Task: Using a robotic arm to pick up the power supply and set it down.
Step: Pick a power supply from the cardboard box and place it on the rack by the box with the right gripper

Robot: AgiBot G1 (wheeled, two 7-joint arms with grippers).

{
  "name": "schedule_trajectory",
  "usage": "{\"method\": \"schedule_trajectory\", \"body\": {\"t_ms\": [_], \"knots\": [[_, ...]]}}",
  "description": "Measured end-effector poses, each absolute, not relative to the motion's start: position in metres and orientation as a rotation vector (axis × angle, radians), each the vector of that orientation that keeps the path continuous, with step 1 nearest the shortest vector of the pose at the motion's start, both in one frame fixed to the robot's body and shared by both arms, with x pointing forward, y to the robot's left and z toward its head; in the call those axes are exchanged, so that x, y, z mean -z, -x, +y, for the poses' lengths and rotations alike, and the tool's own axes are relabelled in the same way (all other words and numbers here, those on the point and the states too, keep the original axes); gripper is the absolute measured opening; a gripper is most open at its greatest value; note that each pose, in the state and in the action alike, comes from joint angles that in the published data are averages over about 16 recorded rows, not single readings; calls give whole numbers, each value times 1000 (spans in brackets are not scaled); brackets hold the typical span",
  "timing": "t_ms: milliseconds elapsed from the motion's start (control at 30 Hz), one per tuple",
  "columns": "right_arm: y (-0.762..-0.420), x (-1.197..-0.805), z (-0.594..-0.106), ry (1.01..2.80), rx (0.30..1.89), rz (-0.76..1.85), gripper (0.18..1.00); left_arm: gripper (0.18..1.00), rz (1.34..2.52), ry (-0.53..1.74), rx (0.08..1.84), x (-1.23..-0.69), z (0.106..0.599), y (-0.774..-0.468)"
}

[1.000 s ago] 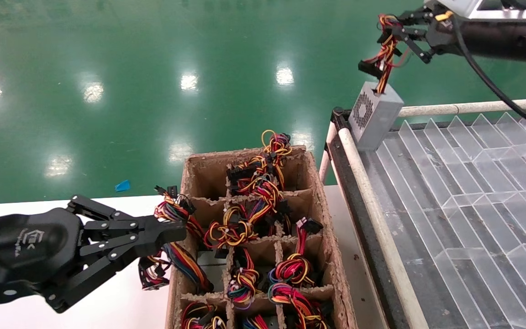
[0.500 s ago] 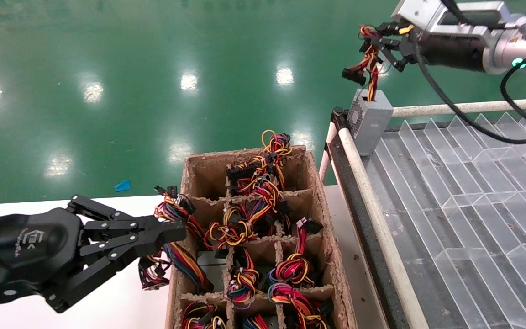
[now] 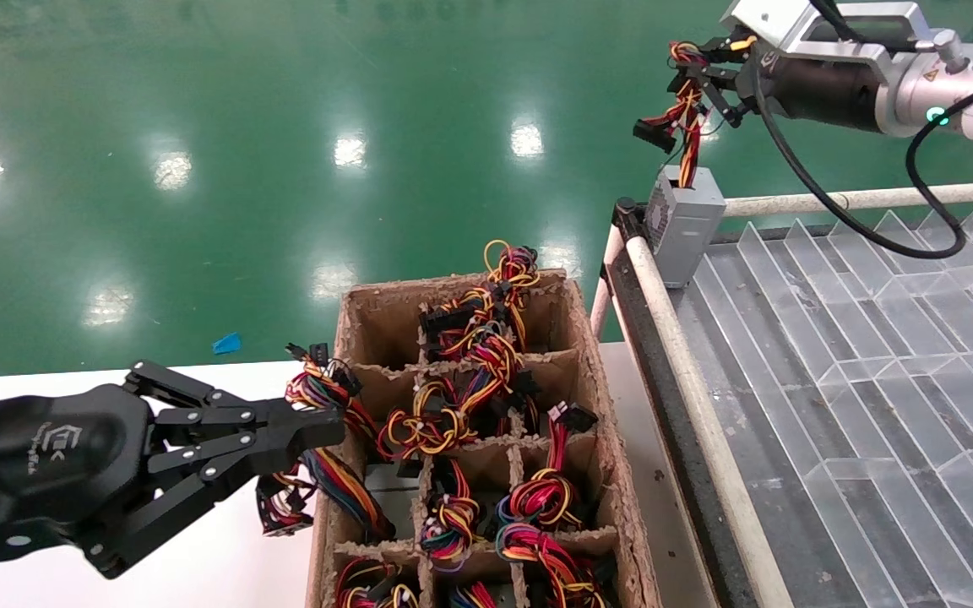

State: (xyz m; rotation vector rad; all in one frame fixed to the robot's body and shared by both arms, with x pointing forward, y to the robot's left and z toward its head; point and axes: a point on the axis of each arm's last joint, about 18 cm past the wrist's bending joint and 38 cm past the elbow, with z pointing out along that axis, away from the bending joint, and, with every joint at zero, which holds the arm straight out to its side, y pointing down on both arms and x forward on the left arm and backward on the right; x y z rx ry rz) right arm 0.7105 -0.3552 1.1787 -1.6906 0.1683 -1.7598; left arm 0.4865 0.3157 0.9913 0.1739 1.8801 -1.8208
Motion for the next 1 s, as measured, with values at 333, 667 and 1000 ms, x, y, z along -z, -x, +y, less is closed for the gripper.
{"method": "schedule_trajectory", "body": {"t_ms": [333,667,1000], "knots": [[-713,-1178,-346,1704,1744,162,334,191,1880,-174,1821,-991,316,-487],[-716,-1180,-329,1781,1776,89,507,191,1880,-174,1821,-991,316,-487],[-714,-1184,-321,1873,1815,-3,722,191,1880,-174,1821,-991,316,-487]]}}
